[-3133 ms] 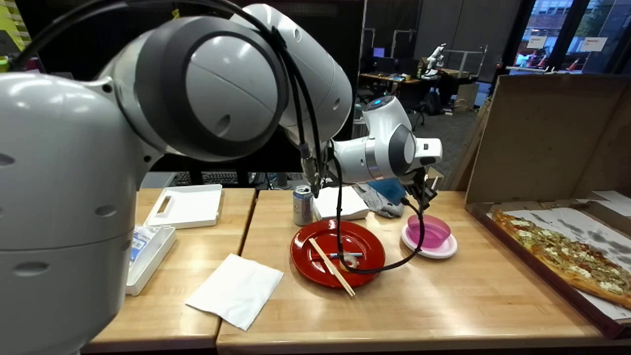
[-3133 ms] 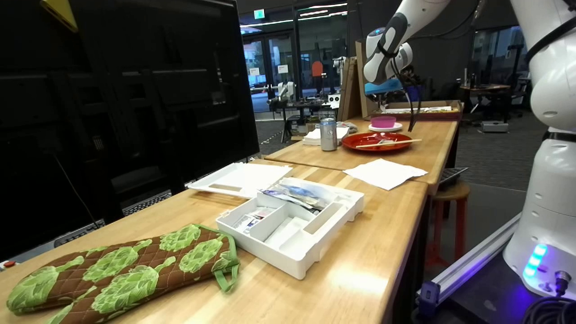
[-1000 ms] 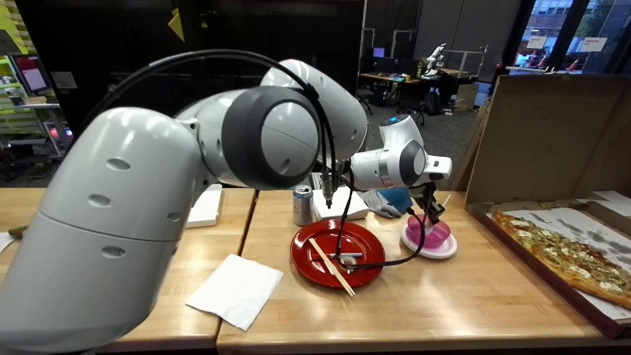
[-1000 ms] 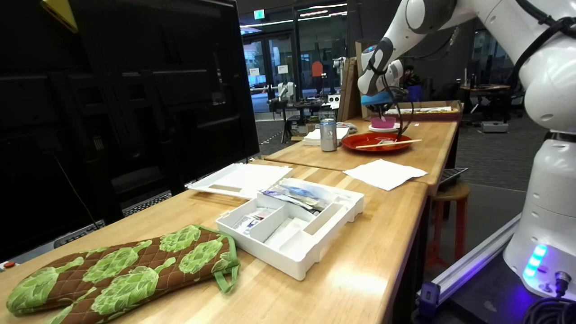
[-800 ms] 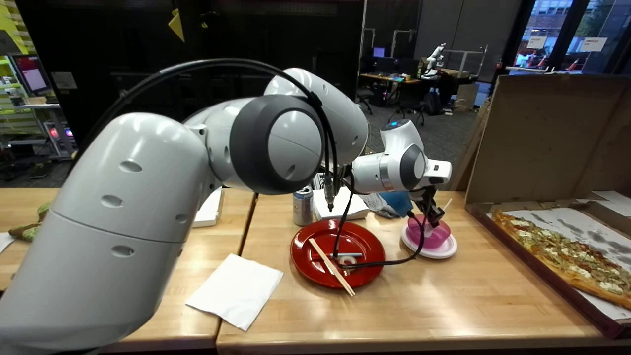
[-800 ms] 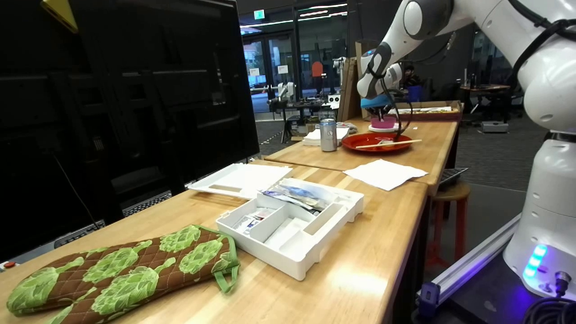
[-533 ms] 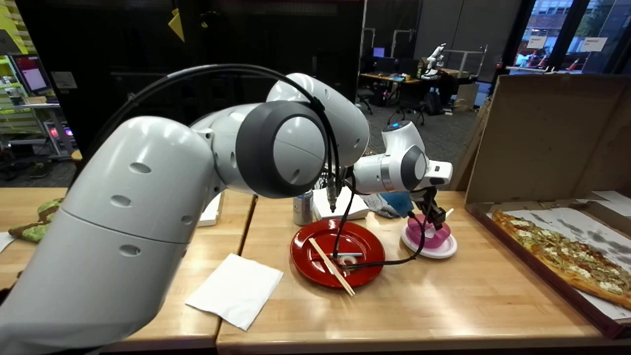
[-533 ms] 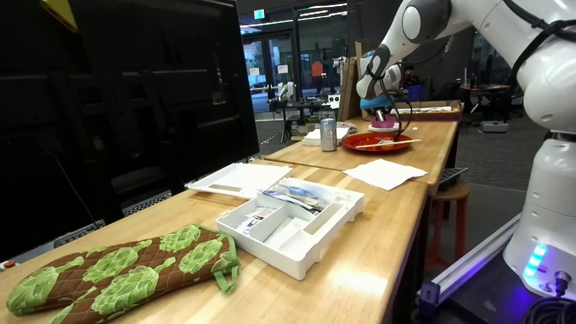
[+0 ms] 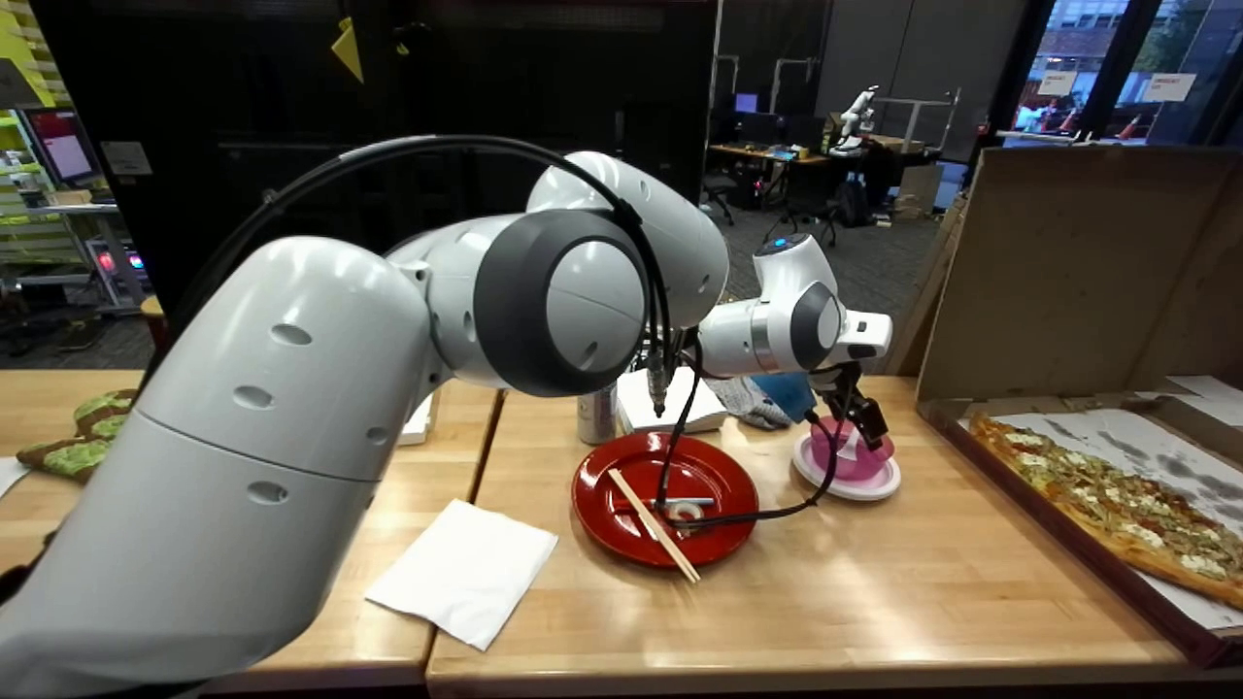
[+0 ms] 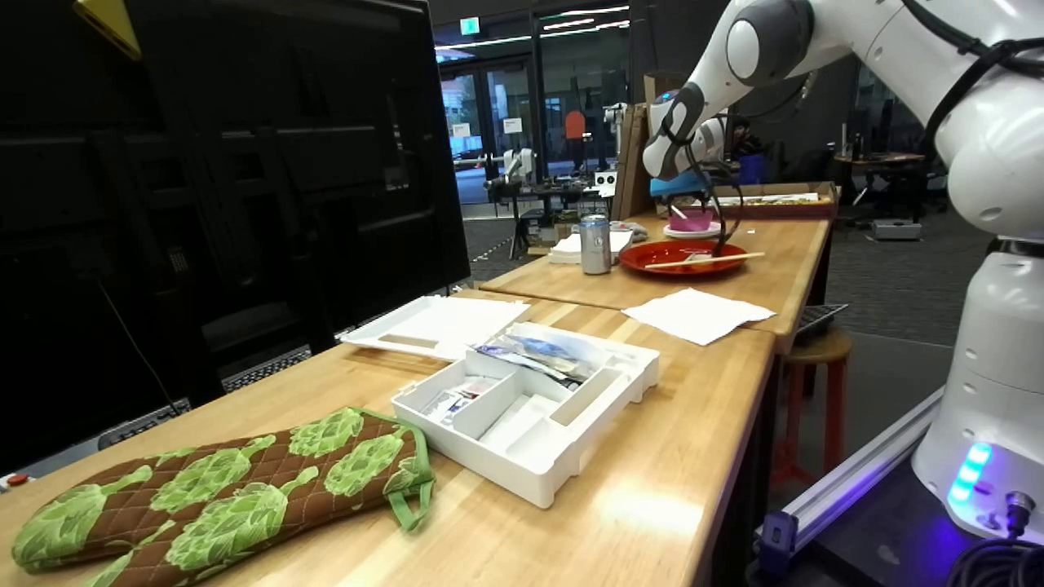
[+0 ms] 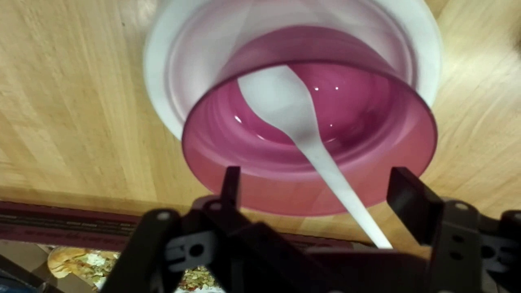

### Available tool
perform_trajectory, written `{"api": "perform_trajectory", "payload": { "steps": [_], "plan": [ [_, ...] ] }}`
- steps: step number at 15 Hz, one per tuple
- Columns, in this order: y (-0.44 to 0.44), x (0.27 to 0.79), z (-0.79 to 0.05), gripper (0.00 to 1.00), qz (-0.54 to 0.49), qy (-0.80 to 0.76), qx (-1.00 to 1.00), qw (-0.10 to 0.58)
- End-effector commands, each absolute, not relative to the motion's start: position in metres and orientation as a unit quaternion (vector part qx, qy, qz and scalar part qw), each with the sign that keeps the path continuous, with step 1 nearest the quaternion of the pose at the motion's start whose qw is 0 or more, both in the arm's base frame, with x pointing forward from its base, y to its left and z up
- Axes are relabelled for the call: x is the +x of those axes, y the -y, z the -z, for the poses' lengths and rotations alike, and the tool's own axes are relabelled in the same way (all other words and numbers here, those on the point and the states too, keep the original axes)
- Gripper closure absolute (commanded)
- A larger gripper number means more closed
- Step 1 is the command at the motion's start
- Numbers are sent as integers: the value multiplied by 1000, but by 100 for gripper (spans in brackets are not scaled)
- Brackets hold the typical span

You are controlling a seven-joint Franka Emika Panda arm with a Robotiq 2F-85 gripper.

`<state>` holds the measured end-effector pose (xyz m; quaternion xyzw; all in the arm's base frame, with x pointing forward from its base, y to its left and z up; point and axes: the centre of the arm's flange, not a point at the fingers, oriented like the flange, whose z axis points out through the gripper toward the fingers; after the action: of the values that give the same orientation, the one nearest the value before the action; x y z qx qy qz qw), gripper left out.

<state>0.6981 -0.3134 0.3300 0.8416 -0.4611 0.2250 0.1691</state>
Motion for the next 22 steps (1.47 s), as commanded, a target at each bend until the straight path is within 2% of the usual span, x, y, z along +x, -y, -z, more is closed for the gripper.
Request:
{"api": "perform_trajectory", "payload": {
  "steps": [1, 6, 7, 14, 22],
  "plan": [
    [313, 693, -335, 0, -238, 456, 843, 160],
    [310, 692, -339, 0, -271, 443, 841, 154],
    [287, 654, -378, 0, -279, 436, 842, 155],
    [239, 599, -433, 0, -335, 328, 868, 163],
    [181, 514, -445, 0, -292, 108, 928, 203]
  ]
}}
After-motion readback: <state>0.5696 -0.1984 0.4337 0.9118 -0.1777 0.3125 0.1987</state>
